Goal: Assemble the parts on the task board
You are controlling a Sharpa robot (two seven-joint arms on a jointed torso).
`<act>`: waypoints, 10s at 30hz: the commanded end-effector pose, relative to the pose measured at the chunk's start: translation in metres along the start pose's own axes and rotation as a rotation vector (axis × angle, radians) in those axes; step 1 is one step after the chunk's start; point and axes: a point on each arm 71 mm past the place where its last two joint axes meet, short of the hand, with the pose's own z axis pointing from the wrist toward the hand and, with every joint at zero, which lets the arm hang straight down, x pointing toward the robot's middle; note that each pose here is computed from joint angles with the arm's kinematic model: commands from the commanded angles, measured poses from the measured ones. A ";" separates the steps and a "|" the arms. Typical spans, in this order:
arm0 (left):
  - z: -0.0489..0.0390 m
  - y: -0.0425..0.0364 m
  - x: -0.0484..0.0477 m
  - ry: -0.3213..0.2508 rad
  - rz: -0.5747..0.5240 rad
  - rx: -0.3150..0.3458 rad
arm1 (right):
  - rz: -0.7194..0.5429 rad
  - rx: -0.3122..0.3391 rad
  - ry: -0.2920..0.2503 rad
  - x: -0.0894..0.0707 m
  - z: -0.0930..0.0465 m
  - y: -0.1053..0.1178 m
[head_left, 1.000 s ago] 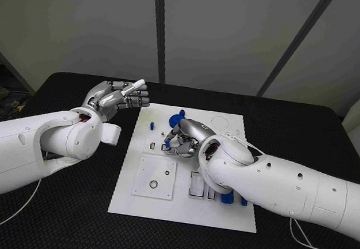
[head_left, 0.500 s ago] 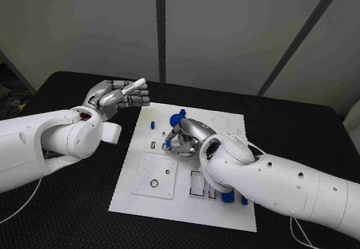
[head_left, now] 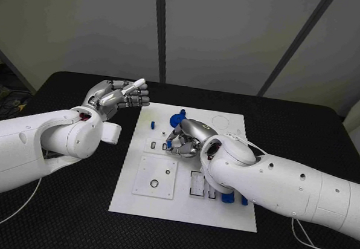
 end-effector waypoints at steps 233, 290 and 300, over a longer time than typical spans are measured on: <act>0.0720 0.0498 0.1163 0.575 1.223 -0.739 | 0.161 0.063 -0.155 -0.121 -0.047 -0.084; 0.0515 0.0450 0.0983 0.426 1.144 -0.580 | 0.155 0.078 -0.165 -0.125 -0.051 -0.094; 0.0452 0.0542 0.1001 0.417 1.193 -0.536 | 0.155 0.077 -0.165 -0.125 -0.051 -0.095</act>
